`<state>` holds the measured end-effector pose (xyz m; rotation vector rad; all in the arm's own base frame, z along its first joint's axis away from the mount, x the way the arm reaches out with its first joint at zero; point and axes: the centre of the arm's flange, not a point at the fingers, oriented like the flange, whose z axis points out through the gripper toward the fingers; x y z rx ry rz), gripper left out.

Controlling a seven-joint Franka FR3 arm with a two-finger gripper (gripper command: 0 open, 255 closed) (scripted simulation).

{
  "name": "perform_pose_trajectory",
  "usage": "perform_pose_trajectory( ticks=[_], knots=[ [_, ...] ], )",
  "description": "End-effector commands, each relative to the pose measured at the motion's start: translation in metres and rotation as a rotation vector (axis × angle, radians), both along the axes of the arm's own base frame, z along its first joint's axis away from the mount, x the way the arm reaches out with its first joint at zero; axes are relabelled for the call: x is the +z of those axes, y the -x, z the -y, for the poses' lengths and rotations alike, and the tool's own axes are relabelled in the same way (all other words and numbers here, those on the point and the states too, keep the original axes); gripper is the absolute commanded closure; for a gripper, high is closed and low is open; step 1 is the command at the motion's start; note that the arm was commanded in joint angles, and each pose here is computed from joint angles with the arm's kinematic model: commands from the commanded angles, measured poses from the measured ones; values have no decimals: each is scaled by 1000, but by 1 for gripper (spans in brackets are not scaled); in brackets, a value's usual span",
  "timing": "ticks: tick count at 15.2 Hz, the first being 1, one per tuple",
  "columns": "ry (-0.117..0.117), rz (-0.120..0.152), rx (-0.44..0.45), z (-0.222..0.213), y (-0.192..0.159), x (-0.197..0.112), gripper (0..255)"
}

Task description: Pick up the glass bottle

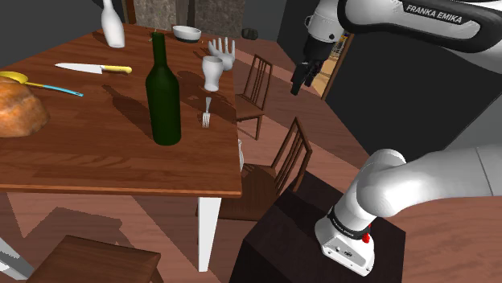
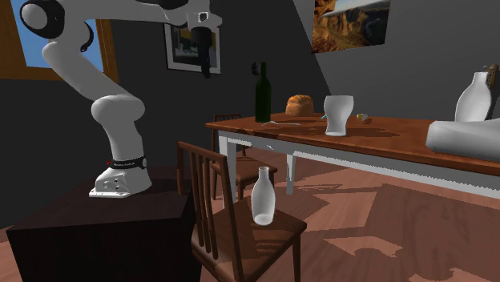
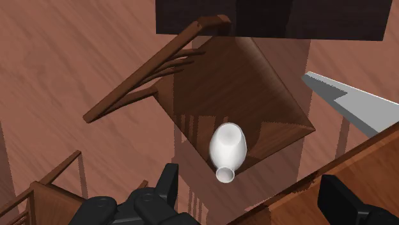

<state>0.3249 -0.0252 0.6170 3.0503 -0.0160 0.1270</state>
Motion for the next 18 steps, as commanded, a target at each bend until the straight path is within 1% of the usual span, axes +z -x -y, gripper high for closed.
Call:
perform_pose_trajectory(
  ticks=[1, 18],
  knots=[
    [0, 0, 0, 0, 0, 0, 0],
    [-49, 11, -15, 22, -109, -195, 0]
  ],
)
